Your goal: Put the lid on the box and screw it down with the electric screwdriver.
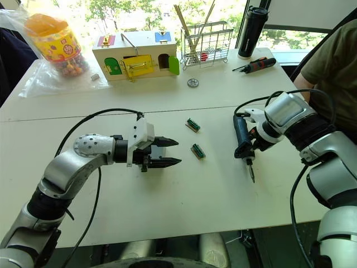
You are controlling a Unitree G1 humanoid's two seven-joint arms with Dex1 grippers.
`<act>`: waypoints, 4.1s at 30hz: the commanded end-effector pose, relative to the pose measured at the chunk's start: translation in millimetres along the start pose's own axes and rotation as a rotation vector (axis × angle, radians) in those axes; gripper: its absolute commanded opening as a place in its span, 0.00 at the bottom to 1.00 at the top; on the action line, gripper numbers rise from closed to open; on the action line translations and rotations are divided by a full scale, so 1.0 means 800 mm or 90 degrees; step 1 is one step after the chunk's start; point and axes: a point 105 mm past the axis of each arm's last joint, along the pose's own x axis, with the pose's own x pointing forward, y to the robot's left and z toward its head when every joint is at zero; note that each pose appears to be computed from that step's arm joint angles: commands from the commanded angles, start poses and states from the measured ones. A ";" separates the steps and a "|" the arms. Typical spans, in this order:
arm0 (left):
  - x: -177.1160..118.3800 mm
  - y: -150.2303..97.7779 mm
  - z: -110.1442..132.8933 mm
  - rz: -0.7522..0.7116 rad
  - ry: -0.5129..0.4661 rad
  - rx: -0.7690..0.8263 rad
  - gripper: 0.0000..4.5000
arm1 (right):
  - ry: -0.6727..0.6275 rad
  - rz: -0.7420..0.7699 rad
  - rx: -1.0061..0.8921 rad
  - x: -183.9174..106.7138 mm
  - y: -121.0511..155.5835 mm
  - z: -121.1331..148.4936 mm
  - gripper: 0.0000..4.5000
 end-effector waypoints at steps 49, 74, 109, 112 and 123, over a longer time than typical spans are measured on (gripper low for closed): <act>-0.104 0.066 -0.023 0.071 0.117 -0.063 0.31 | -1.075 0.239 -0.124 -0.168 0.228 0.130 0.39; -0.089 0.054 -0.056 0.058 0.166 -0.066 0.31 | -1.021 0.242 -0.167 -0.095 0.265 0.142 0.39; -0.088 0.053 -0.063 0.061 0.166 -0.068 0.31 | -0.872 0.218 -0.223 -0.007 0.282 0.140 0.39; -0.088 0.052 -0.064 0.061 0.166 -0.069 0.31 | -0.849 0.212 -0.213 0.007 0.279 0.142 0.39; -0.087 0.053 -0.064 0.063 0.164 -0.071 0.31 | -0.812 0.213 -0.223 0.029 0.275 0.132 0.39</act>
